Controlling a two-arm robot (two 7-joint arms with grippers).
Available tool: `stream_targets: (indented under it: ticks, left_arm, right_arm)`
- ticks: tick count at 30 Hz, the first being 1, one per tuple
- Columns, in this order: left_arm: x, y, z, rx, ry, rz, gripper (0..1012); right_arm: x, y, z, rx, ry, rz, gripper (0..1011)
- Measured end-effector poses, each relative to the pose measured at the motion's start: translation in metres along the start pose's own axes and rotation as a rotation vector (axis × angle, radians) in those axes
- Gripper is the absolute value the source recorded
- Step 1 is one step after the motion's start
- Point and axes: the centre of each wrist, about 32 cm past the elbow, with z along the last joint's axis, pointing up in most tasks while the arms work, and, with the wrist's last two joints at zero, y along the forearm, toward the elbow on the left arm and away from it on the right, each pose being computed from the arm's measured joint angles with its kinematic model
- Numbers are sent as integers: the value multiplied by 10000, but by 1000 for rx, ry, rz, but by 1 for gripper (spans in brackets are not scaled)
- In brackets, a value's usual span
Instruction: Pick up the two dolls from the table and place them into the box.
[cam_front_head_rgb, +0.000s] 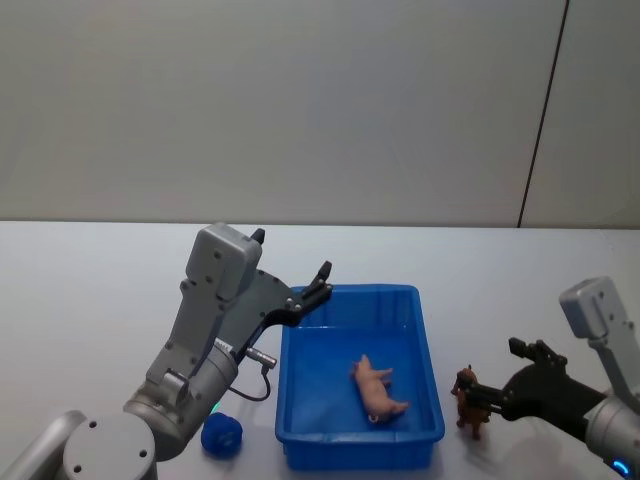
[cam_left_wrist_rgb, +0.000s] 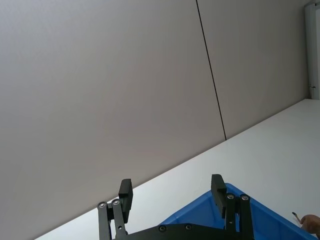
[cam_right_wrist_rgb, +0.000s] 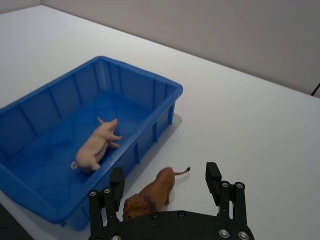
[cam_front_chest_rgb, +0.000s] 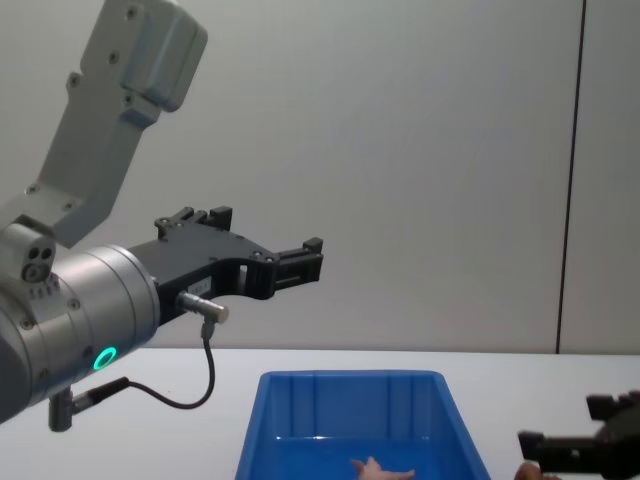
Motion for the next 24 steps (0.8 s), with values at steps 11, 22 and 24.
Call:
stream_targets:
  ticks: [11, 22, 24]
  left_arm:
    - [0, 0, 0, 0, 0, 0, 1001]
    - [0, 0, 0, 0, 0, 0, 1001]
    - [0, 0, 0, 0, 0, 0, 1001]
  right_arm:
    - [25, 10, -163, -63, 15, 21, 1001]
    - [9, 108, -246, -98, 27, 37, 983]
    - [2, 133, -255, -101, 30, 40, 945]
